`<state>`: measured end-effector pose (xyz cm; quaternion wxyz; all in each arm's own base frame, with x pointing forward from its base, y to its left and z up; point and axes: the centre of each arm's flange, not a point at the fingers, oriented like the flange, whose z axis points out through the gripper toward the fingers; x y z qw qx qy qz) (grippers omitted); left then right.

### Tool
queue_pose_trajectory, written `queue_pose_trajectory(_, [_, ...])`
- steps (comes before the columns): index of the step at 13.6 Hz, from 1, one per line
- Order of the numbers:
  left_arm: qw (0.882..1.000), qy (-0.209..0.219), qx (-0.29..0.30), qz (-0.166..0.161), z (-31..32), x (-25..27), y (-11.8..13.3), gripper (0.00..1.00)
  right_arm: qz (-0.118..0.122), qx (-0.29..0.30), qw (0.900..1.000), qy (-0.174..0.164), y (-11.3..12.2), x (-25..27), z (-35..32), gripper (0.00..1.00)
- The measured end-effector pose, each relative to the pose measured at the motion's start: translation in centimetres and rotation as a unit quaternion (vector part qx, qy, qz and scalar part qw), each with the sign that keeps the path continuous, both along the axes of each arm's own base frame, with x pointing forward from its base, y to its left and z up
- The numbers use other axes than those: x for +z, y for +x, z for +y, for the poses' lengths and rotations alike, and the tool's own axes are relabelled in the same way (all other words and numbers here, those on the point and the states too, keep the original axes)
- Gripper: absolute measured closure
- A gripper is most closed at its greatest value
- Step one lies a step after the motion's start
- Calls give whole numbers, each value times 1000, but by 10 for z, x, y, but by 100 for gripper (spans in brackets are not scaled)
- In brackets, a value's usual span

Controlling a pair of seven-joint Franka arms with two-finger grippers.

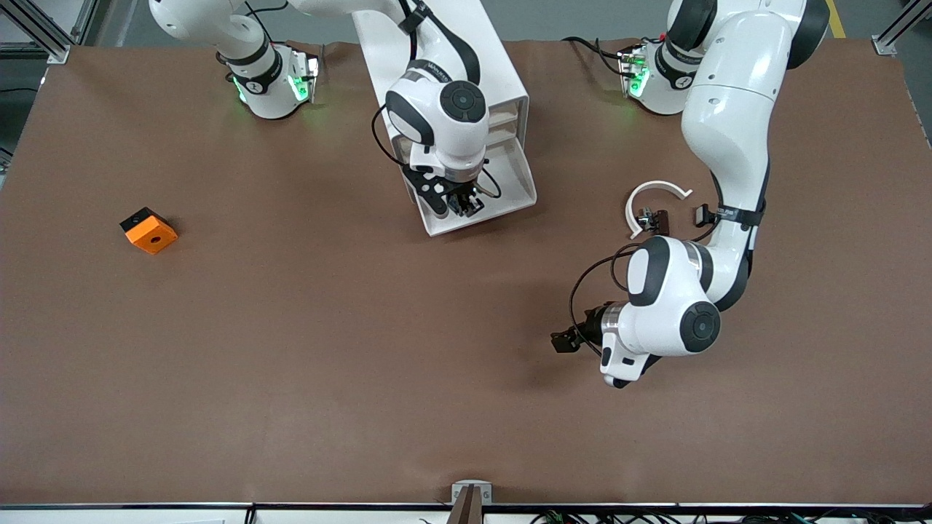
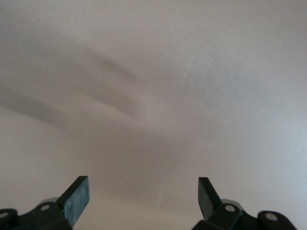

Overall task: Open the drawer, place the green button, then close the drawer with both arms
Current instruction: 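Lower the button into the drawer and open the right gripper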

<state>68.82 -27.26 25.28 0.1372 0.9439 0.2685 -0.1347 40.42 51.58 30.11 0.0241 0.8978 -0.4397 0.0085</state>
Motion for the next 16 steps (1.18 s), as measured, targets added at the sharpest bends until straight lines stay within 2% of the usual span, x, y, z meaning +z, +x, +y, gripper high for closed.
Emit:
queue_pose_trajectory(2, [1000,2,-2,-17,0,16,2,0,-6,13,1000,7,9,13,2,21])
queue_pose_trajectory(4, [999,7,-10,-34,-9,23,-1,0,-2,36,999,4,16,22,0,0])
queue_pose_trajectory(7, [998,19,-31,-49,-34,17,-19,0,17,65,998,-12,36,41,-12,0])
queue_pose_trajectory(11, [994,46,-64,-69,-69,6,-57,0,72,115,991,5,79,97,-46,0])
queue_pose_trajectory(14, [992,72,-76,-65,-95,1,-86,0,97,162,982,8,114,131,-95,0])
queue_pose_trajectory(16, [990,95,-78,-70,-114,-2,-102,0,112,205,972,15,134,150,-137,0])
